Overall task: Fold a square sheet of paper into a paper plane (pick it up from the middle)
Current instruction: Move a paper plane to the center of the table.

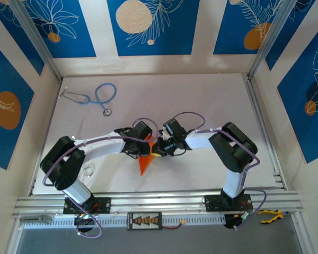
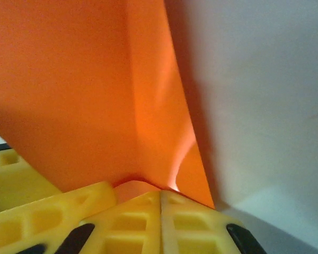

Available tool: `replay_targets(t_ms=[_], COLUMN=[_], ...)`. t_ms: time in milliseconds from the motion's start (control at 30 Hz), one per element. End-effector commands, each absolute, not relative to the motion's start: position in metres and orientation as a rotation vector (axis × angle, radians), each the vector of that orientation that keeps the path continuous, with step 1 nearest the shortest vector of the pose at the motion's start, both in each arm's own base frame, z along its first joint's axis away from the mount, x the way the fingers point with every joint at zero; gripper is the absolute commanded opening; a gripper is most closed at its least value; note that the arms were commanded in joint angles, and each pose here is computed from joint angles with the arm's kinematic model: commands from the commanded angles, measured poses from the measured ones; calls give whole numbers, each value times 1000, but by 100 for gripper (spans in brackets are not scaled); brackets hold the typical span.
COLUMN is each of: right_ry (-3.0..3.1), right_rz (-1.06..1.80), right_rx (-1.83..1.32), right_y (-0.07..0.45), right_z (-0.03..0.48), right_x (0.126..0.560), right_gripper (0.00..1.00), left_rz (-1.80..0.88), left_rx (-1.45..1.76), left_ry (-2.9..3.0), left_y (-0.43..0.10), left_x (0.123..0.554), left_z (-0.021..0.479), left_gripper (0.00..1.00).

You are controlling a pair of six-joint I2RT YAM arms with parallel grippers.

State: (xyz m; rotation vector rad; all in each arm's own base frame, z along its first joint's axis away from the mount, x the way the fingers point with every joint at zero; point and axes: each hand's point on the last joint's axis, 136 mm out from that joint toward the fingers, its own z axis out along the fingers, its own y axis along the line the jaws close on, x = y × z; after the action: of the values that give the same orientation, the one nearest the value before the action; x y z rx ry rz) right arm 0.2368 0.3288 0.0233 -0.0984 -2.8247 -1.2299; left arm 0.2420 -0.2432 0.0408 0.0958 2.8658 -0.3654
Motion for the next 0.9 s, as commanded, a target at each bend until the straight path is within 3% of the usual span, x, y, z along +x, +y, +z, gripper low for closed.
replay_targets(t_ms=[0, 133, 267, 600, 867], right_ry=[-2849, -2840, -2871, -2913, -2858], right_rz=[-1154, -1118, -1069, -1060, -1151], right_rx=[-116, -125, -152, -74, 72], right_y=[324, 324, 319, 311, 313], right_z=[15, 5, 1, 2, 17], right_x=[236, 239, 248, 276, 290], right_gripper=[8, 7, 7, 6, 7], left_rz=[-403, -445, -458, -411, -527], left_rx=[102, 95, 49, -101, -93], left_ry=[2833, 2784, 2684, 2570, 2597], left_y=[-243, -242, -229, -184, -193], left_x=[239, 239, 241, 234, 235], left_z=[54, 70, 95, 115, 104], left_gripper=[32, 35, 46, 48, 52])
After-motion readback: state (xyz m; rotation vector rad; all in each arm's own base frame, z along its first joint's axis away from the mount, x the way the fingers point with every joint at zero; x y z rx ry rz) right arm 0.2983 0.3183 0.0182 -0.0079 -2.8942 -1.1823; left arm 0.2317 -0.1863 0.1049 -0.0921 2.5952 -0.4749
